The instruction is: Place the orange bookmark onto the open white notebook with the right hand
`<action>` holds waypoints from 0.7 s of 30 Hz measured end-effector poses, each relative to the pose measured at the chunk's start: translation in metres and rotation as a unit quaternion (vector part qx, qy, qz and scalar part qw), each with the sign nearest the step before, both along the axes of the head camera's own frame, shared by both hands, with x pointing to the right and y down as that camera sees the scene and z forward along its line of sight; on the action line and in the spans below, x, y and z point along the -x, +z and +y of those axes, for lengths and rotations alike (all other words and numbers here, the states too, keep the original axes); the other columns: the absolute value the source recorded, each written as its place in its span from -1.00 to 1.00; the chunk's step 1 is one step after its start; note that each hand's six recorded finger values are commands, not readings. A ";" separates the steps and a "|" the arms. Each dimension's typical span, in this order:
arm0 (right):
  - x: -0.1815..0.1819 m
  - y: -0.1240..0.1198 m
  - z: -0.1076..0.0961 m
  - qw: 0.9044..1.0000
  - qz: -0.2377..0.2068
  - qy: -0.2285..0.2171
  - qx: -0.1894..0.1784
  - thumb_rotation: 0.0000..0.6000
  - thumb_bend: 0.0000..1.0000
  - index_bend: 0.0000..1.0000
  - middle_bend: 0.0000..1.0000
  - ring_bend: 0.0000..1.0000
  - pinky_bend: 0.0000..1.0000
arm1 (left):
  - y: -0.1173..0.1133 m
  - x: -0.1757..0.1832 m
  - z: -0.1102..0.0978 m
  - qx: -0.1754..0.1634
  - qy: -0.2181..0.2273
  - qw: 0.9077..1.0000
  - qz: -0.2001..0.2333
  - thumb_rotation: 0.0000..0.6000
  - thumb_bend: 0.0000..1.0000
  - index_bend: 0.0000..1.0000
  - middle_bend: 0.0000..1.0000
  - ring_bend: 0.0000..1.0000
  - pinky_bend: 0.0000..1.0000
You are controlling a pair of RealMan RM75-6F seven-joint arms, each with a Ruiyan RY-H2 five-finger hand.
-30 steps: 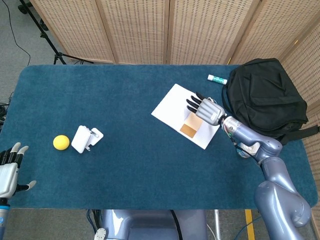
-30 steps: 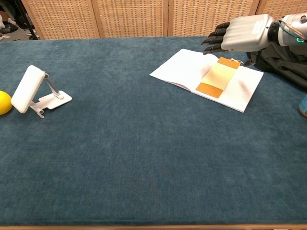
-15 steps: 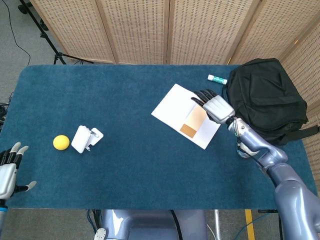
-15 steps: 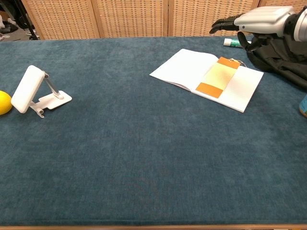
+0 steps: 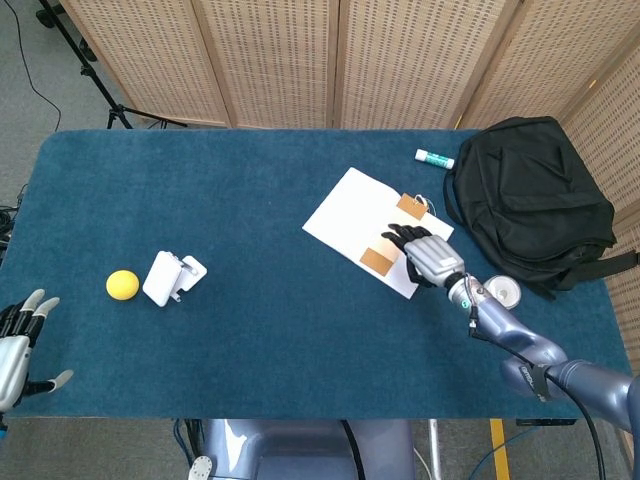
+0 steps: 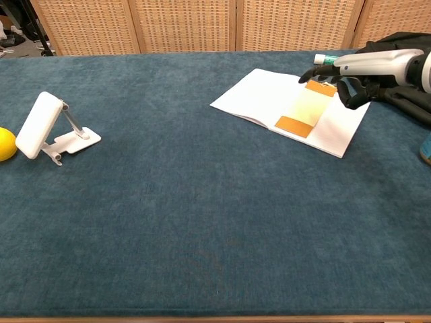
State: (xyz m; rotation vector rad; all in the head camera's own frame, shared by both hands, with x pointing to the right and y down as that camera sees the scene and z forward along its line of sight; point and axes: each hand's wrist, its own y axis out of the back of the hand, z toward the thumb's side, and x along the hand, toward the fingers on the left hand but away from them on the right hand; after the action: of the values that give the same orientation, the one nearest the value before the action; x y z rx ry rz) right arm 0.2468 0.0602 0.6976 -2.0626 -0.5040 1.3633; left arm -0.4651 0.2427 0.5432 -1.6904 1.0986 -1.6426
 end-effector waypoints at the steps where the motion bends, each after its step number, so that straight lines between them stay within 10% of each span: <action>1: -0.001 0.000 0.001 1.000 0.007 0.000 -0.001 1.00 1.00 -0.90 -1.00 -1.00 -0.83 | -0.001 0.000 0.001 -0.001 0.001 1.000 0.001 1.00 -1.00 -1.00 -1.00 -1.00 -1.00; 21: -0.002 0.038 0.016 0.997 0.082 0.015 -0.004 1.00 1.00 -0.90 -1.00 -1.00 -0.83 | -0.003 0.004 0.001 -0.001 -0.003 1.000 0.005 1.00 -1.00 -1.00 -1.00 -1.00 -1.00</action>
State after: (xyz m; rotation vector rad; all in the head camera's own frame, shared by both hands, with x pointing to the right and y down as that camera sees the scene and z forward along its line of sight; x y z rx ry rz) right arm 0.2487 0.0758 0.7353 -1.9237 -0.4697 1.5308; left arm -0.4688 0.2441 0.5398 -1.6985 1.1100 -1.6376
